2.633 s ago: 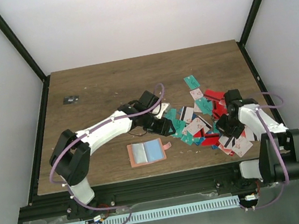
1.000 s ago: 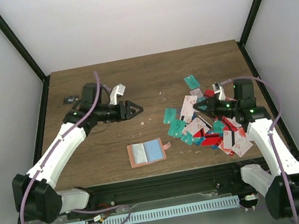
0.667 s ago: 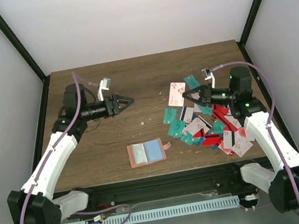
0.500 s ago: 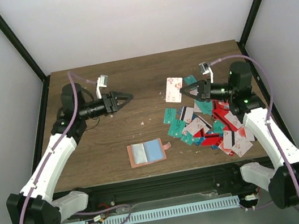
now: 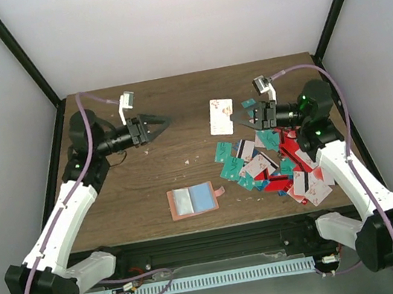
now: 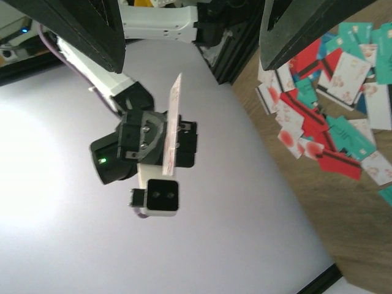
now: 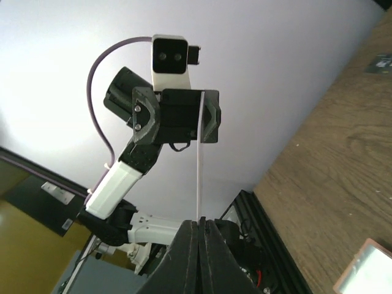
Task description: Put the credit cards into the card holder
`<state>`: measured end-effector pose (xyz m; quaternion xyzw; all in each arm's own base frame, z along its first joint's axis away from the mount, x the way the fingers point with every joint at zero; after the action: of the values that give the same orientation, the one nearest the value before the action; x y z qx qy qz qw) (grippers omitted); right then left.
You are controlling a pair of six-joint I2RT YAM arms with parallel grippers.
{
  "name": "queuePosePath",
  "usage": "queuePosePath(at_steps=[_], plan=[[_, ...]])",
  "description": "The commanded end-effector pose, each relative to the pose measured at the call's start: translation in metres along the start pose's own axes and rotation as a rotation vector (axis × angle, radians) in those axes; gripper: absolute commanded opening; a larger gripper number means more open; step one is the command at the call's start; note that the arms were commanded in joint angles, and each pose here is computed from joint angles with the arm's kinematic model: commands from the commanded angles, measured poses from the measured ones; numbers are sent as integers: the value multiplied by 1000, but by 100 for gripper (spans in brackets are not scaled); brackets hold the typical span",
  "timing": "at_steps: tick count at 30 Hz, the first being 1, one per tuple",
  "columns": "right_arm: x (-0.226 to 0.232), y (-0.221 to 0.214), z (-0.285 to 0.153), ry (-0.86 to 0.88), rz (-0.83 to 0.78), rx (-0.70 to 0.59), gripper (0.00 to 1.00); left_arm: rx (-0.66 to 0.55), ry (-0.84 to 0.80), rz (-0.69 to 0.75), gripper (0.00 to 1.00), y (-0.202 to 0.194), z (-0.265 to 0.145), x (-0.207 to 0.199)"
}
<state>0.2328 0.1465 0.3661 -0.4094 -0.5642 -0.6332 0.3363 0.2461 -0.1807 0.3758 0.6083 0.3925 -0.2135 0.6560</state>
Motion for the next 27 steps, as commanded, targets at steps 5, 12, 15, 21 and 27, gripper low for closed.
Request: queuePosePath(at_steps=[5, 12, 15, 21, 27], plan=[[51, 2, 17, 143, -118, 115, 1, -29, -143, 69, 60, 22, -14, -67], [61, -5, 39, 205, -110, 190, 1, -20, -159, 77, 59, 10, -4, -81], [65, -8, 47, 224, -111, 212, 1, -12, -148, 76, 57, 3, 4, -83], [68, -14, 50, 237, -106, 230, 1, 2, -126, 68, 49, -12, 16, -84], [69, -17, 50, 240, -98, 249, 1, 0, -108, 58, 42, -22, 20, -82]])
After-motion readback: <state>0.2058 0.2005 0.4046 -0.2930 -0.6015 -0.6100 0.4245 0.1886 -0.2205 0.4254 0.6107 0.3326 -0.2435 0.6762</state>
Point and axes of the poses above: each gripper's point midway between its finger pads, its own z axis out along the fingers, its own x axis along the line the jaws close on, y = z × x, the point moved 6 cm from there along -z, back along the fingers, and after that the axes turned 8 degrees about z, right-handed, at the moved point
